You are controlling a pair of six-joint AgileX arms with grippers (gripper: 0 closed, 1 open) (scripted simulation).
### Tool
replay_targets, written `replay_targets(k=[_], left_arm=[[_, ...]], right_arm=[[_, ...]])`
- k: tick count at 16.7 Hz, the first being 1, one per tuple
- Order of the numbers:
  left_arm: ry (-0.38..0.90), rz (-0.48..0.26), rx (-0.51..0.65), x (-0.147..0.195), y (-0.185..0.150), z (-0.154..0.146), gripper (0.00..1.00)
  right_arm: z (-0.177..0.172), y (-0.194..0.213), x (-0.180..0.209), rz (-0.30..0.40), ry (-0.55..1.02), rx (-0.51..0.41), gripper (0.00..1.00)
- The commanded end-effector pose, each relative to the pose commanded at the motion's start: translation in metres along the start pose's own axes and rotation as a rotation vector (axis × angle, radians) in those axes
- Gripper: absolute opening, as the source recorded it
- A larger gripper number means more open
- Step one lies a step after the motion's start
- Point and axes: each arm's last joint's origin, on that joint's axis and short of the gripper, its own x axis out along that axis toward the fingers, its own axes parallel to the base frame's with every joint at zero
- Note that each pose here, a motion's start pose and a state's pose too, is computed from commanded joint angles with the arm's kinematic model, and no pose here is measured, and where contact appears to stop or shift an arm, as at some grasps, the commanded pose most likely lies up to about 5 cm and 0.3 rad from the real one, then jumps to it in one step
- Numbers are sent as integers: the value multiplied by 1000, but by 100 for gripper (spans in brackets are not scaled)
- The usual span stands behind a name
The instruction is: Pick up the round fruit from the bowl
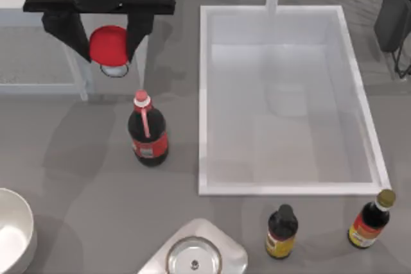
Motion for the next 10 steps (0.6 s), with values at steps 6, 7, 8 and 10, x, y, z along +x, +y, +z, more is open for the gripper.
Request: replay_targets(k=[6, 7, 8, 10], left_arm=[[-35, -4, -24, 19, -28, 18, 0], [-35, -4, -24, 19, -28, 18, 0], [-30, -3, -26, 20, -26, 18, 0], [-34, -2, -23, 22, -27, 19, 0]], right_arm=[[0, 0, 0, 0, 0, 0, 100], [0, 0, 0, 0, 0, 0, 100], [0, 0, 0, 0, 0, 0, 100], [0, 0, 0, 0, 0, 0, 100]])
